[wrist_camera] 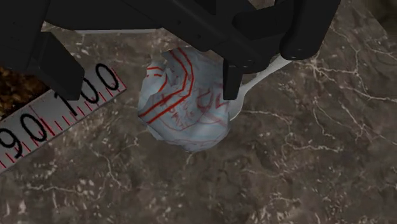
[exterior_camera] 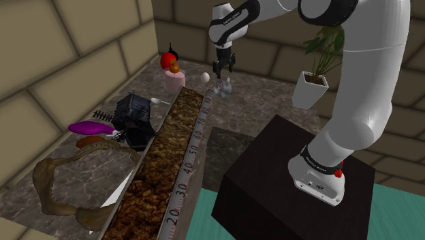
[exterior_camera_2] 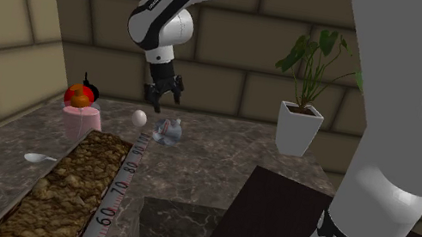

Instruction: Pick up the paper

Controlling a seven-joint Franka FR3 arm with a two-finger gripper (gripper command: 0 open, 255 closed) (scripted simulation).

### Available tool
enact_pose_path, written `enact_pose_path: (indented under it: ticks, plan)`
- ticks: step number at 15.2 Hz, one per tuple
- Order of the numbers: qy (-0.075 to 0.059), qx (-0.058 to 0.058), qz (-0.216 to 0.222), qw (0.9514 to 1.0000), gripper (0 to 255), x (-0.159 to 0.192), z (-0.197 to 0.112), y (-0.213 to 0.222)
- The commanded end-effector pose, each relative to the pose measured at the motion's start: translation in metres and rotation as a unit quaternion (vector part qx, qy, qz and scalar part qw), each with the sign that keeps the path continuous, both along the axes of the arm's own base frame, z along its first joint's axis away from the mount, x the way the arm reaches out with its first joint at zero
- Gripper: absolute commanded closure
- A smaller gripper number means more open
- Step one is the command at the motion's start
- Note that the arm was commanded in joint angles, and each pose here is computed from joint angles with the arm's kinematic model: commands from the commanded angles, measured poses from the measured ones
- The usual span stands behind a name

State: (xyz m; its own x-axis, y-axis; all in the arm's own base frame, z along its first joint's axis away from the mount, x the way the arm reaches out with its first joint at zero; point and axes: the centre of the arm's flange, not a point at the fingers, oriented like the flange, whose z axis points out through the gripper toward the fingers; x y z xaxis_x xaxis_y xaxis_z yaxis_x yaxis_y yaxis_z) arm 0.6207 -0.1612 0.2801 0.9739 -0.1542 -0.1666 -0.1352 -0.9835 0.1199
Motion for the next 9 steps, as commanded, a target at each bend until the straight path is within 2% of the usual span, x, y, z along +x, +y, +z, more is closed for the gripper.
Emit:
enact_pose_path:
  ticks: [1, 3, 9]
  plan:
    - [0.002, -0.006, -0.005, 1.0000, 0, 0.020, -0.012, -0.013]
    - [0.002, -0.009, -0.009, 0.9999, 0, 0.030, -0.021, -0.021]
    - [0.002, -0.009, -0.009, 0.9999, 0, 0.030, -0.053, -0.021]
